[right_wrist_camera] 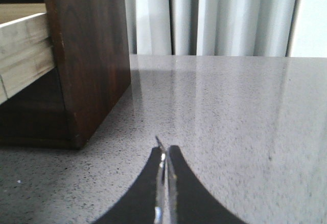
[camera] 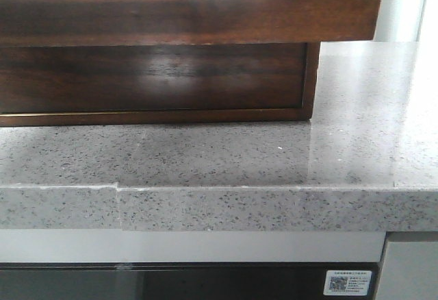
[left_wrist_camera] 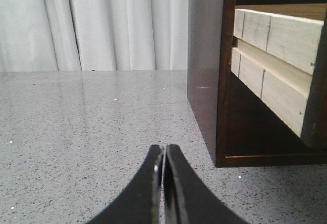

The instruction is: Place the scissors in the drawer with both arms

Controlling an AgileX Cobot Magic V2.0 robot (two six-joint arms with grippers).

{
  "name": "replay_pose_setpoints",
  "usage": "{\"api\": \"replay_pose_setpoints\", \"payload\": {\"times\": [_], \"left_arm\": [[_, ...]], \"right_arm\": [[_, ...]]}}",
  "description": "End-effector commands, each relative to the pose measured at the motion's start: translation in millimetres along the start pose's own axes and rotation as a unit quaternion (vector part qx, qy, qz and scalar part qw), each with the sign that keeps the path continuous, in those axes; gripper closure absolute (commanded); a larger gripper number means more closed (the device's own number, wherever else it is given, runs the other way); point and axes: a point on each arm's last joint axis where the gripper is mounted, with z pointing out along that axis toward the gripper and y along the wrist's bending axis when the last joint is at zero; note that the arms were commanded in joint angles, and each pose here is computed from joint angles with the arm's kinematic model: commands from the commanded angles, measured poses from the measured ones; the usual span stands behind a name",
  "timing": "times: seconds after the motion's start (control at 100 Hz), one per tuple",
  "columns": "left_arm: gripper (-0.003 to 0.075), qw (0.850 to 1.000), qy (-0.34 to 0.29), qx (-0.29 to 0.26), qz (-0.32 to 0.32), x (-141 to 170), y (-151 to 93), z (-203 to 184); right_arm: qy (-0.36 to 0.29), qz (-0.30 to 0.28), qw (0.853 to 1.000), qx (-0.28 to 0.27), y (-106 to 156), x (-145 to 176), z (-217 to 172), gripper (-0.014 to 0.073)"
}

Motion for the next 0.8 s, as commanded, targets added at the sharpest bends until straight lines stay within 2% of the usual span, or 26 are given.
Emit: {"api": "replay_pose_setpoints", "payload": {"times": [0.0, 0.08, 0.17, 0.2, 0.34, 0.79], "left_arm": [[0.0741, 0.999, -0.041, 0.002, -0.005, 2, 0, -2], [0.0741, 0.999, -0.041, 0.002, -0.005, 2, 0, -2], [0.0741, 0.999, -0.041, 0.002, -0.005, 2, 0, -2], [0.0741, 0.999, -0.041, 0.002, -0.005, 2, 0, -2], [0.0741, 0.999, -0.041, 0.002, -0.005, 2, 0, -2], [0.0741, 0.999, -0.041, 0.002, -0.005, 2, 0, -2]], "right_arm": [[-0.061, 0.009, 0.997, 0.034, -6, -1, -2, 0.0664], [-0.077, 0.048, 0.995, 0.043, -8, 8, 0, 0.0664], [-0.114, 0.027, 0.993, 0.035, -7, 17, 2, 0.0664], [-0.093, 0.030, 0.994, 0.038, -8, 19, 2, 0.0664], [-0.078, 0.029, 0.996, 0.041, -8, 22, 3, 0.0664], [-0.079, 0.031, 0.996, 0.040, -8, 22, 3, 0.0664]]}}
